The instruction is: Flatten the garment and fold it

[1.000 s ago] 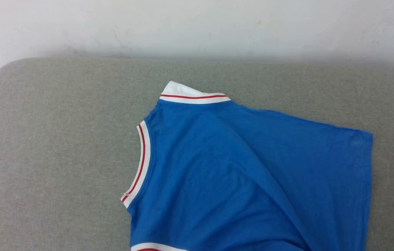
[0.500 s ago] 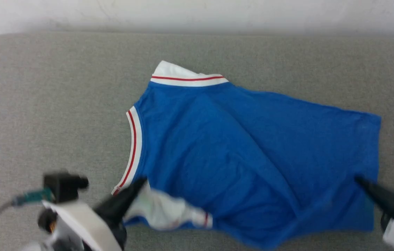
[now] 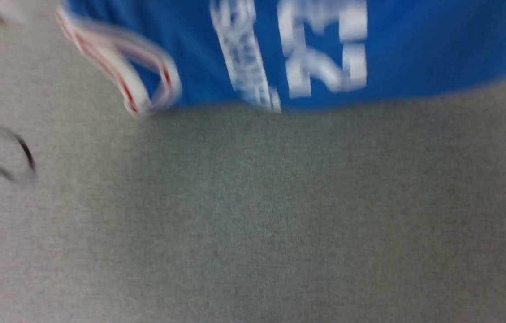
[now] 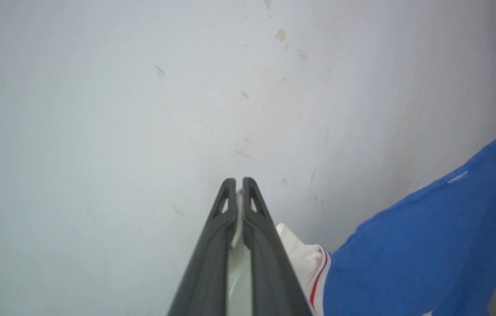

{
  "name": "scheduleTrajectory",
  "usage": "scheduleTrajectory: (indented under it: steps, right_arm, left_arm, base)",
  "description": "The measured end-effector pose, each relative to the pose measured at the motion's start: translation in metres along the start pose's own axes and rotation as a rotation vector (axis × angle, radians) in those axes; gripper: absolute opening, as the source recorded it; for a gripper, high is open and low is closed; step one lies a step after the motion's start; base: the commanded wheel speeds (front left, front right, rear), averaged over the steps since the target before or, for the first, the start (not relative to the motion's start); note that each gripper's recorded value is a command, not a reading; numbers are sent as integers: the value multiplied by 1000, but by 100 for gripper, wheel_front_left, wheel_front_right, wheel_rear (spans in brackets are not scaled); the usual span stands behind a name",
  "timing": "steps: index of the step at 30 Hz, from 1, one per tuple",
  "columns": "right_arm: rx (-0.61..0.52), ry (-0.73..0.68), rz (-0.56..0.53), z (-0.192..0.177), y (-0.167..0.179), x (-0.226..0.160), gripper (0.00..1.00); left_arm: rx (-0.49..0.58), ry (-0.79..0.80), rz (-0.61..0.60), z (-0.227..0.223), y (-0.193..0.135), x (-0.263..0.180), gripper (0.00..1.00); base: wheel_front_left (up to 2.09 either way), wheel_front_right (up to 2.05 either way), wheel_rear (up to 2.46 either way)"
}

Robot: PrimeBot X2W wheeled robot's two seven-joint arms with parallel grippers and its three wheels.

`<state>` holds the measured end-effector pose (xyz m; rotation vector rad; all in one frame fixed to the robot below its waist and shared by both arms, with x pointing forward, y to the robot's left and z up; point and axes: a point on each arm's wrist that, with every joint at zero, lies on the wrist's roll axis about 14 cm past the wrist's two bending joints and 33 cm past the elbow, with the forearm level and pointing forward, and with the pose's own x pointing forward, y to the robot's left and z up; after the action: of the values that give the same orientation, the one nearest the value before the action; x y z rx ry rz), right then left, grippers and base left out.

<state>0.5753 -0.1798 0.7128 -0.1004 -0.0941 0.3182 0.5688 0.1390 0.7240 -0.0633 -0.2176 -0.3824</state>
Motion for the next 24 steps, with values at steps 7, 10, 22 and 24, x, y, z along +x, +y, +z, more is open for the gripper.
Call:
scheduleTrajectory:
  steps: [7, 10, 22, 24]
  right_arm:
    - [-57, -181, -124, 44, -38, 69, 0]
    - [-65, -189, -165, 37, -51, 85, 0]
    - [-112, -101, -240, -27, -89, 101, 0]
    - [-112, -84, -243, -43, -95, 104, 0]
  left_arm:
    - [180, -241, 118, 73, 37, 68, 0]
    - [183, -292, 135, 83, 43, 88, 0]
    - [137, -417, 53, 76, 25, 132, 0]
    - [121, -415, 37, 60, 27, 136, 0]
  base:
    - [0, 0, 0]
    - [0, 0, 0]
    - [0, 0, 0]
    - [0, 0, 0]
